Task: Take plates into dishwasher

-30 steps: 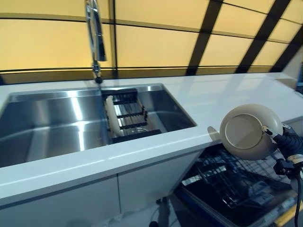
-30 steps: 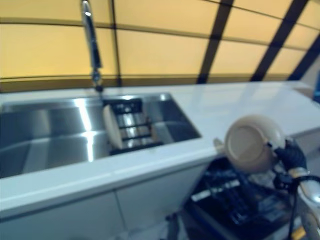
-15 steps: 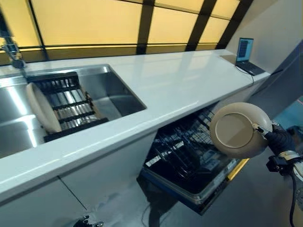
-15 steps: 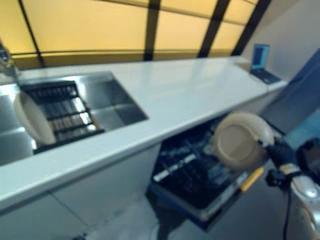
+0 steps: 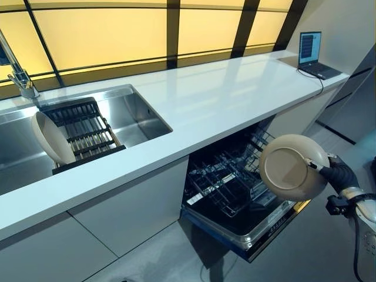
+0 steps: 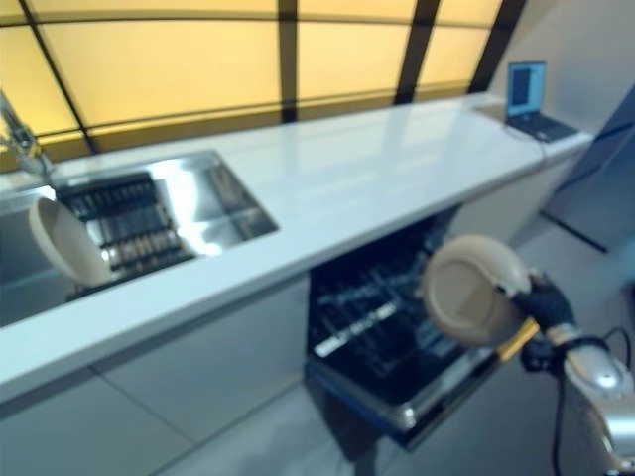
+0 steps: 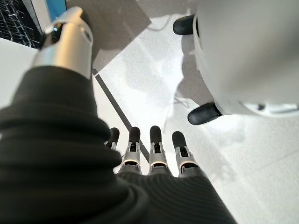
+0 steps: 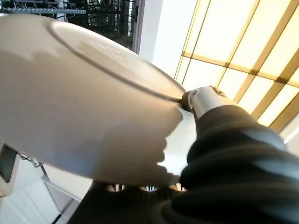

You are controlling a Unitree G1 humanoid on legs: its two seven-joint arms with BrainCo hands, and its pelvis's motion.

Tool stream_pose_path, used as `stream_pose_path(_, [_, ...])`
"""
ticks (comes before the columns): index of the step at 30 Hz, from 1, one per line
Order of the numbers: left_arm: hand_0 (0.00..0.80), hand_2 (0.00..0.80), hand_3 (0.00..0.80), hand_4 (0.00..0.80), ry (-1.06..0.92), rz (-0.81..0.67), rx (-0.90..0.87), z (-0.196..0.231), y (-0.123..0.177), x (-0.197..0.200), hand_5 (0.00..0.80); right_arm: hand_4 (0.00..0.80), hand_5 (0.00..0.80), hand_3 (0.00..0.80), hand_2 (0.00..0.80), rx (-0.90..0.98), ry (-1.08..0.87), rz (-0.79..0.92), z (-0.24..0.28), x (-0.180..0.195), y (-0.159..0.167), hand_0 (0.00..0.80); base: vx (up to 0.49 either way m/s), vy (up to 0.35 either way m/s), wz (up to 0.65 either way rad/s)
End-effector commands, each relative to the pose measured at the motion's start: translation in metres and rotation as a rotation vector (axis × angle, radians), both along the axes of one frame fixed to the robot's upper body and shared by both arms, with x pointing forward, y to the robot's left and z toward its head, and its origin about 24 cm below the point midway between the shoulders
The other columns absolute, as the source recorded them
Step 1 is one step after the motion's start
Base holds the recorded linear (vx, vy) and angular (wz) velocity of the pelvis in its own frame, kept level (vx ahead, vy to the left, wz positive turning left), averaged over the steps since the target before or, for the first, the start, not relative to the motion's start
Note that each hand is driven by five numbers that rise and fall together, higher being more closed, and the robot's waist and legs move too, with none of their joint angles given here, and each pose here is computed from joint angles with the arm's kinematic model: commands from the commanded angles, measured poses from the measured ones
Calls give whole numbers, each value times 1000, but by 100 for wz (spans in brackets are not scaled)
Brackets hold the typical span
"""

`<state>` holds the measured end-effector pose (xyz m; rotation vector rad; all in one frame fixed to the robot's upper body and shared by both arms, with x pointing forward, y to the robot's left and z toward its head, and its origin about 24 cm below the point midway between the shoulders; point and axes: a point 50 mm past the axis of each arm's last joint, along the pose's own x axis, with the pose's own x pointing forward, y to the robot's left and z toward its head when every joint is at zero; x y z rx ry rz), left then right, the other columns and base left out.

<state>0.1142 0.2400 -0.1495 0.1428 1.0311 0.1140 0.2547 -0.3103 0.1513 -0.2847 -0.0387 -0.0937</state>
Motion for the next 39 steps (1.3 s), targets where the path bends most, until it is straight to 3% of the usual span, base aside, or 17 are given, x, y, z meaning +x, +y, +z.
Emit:
stream_pose_path(1, [0,0,0,0,-61,-42,45,10,13,19,0,800,800,800,800,-99,-164,27,32,12,19,800,-23,45,5])
stream_pose_path(39, [0,0,0,0,-78,-154,11,13,-13,44,0,800,800,800,800,-332,-151,-86,-1,46,61,800,-4,11,2])
